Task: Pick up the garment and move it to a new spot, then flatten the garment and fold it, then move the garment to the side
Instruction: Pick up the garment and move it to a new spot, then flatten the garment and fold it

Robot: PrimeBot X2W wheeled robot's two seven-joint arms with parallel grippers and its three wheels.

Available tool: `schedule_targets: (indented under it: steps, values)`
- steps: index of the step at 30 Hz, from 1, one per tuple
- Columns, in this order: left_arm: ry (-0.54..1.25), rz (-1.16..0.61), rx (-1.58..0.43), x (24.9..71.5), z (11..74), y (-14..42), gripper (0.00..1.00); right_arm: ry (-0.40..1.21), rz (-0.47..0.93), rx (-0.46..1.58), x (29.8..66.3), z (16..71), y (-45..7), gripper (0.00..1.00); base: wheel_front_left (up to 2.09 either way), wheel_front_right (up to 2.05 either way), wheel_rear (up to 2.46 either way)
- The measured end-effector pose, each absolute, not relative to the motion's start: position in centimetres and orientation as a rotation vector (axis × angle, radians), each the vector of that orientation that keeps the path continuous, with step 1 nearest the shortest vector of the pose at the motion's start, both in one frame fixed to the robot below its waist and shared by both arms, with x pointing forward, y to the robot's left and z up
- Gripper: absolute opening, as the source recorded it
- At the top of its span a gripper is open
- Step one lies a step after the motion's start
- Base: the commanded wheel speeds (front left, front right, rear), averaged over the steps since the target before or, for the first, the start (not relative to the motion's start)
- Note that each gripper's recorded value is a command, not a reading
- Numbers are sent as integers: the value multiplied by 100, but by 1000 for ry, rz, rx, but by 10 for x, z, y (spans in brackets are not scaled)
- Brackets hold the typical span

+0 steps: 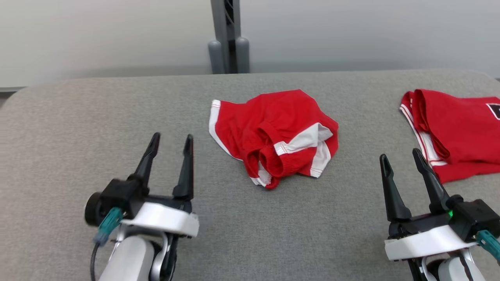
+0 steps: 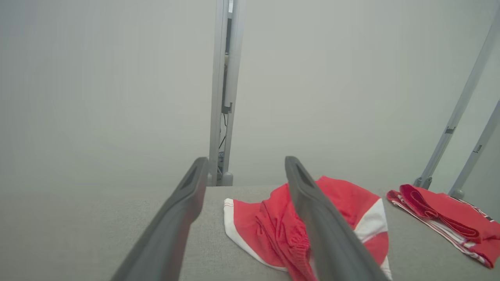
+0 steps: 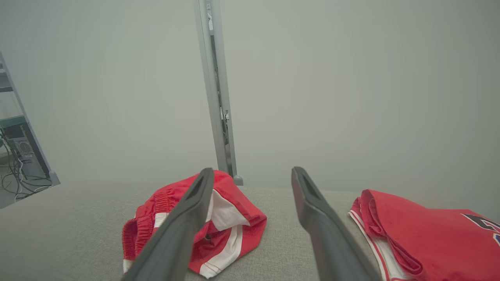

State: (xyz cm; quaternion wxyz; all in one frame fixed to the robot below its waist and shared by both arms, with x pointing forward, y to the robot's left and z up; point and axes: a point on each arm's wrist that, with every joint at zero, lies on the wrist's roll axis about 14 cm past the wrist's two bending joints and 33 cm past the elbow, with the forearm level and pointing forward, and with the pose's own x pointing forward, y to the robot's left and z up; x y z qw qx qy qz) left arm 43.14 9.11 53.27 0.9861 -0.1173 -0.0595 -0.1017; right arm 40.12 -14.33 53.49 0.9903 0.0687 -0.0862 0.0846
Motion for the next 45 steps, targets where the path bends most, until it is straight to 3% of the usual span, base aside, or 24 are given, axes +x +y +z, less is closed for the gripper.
schedule_targets:
  steps: [7, 17, 38, 45]
  values:
    - [-202, -4, -205, 386, 550, 157, 100, -173, 205, 142, 386, 536, -131, 100, 0, 0, 0]
    - [-223, 65, -101, 342, 551, 179, 100, -147, 218, 144, 366, 528, -127, 100, 0, 0, 0]
    - [-156, 60, -67, 332, 530, 172, 100, -136, 209, 133, 364, 524, -131, 100, 0, 0, 0]
    - [-93, -53, -203, 344, 513, 140, 100, -126, 205, 134, 365, 521, -131, 100, 0, 0, 0]
